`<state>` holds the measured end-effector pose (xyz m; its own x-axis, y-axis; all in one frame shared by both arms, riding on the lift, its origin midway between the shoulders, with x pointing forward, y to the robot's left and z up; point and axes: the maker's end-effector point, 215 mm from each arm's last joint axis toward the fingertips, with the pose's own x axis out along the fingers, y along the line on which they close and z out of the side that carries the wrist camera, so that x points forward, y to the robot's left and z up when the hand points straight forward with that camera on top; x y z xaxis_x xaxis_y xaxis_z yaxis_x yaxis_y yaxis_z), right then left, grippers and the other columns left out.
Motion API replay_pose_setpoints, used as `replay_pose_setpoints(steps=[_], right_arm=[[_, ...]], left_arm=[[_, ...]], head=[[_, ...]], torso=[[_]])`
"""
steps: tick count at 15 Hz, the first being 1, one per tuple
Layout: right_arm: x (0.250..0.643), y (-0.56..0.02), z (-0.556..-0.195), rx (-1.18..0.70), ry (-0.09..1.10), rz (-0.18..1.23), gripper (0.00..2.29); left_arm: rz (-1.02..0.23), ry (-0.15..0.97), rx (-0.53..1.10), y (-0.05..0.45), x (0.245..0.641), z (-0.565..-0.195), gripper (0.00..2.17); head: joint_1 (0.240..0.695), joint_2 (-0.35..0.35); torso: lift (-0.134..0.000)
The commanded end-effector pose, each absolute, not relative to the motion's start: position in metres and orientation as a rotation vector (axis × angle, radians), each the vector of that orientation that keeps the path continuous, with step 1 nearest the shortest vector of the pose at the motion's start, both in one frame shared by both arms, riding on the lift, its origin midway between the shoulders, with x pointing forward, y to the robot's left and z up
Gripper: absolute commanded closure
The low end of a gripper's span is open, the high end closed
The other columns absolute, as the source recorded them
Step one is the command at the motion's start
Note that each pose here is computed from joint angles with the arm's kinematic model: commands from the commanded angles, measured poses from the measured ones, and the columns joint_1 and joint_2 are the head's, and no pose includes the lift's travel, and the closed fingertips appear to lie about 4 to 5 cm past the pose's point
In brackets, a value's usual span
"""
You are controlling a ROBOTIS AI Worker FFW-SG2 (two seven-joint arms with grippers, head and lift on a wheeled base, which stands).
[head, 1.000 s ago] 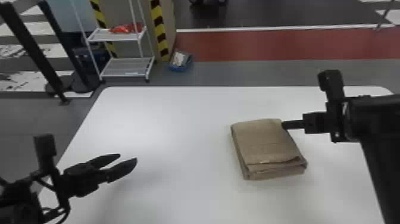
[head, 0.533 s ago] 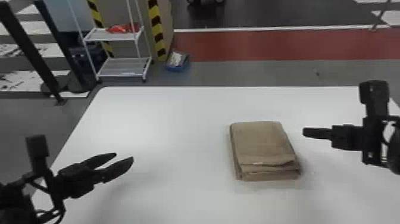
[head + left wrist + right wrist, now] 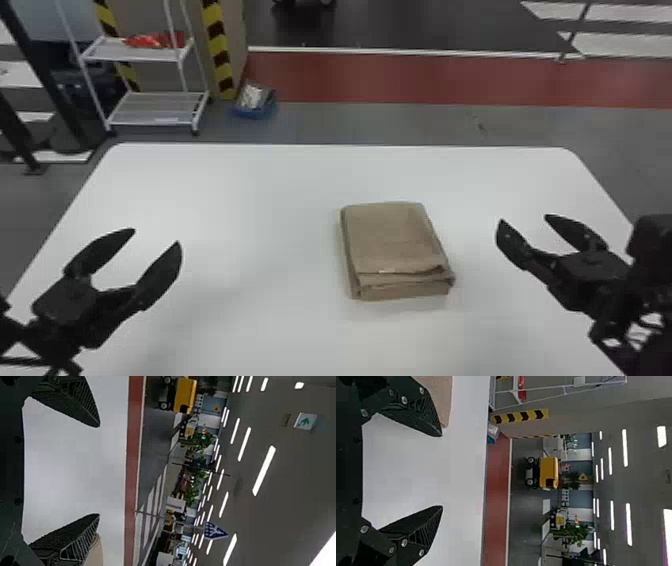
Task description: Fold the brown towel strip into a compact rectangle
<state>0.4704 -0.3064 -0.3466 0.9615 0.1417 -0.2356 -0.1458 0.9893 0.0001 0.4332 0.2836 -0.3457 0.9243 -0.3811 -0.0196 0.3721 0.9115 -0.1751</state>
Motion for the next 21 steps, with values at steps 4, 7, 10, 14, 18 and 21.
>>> replay_pose_setpoints(steps=[4,7,10,14,18,21], right_arm=[[0.423,-0.26,-0.332,-0.079,0.08,0.122,0.08],[0.418,-0.224,-0.339,-0.09,0.079,0.153,0.08],[0.416,-0.212,-0.344,-0.088,0.075,0.159,0.08],[0.419,-0.194,-0.341,-0.107,0.062,0.163,0.09],[0.42,-0.193,-0.339,-0.105,0.056,0.164,0.09],[0.42,-0.192,-0.339,-0.104,0.055,0.165,0.09]], left_arm=[[-0.301,-0.006,-0.084,0.289,0.401,-0.348,0.08],[-0.27,-0.075,0.027,0.28,0.395,-0.332,0.08],[-0.277,-0.058,0.026,0.279,0.394,-0.338,0.09],[-0.28,-0.05,0.025,0.281,0.393,-0.339,0.09],[-0.24,-0.052,0.018,0.289,0.393,-0.338,0.09],[-0.176,-0.049,0.012,0.297,0.395,-0.339,0.09]], head=[[0.695,-0.006],[0.695,0.035],[0.695,0.076],[0.695,0.101],[0.695,0.127],[0.695,0.136]], torso=[[-0.12],[-0.12],[-0.12],[-0.12],[-0.12],[-0.12]])
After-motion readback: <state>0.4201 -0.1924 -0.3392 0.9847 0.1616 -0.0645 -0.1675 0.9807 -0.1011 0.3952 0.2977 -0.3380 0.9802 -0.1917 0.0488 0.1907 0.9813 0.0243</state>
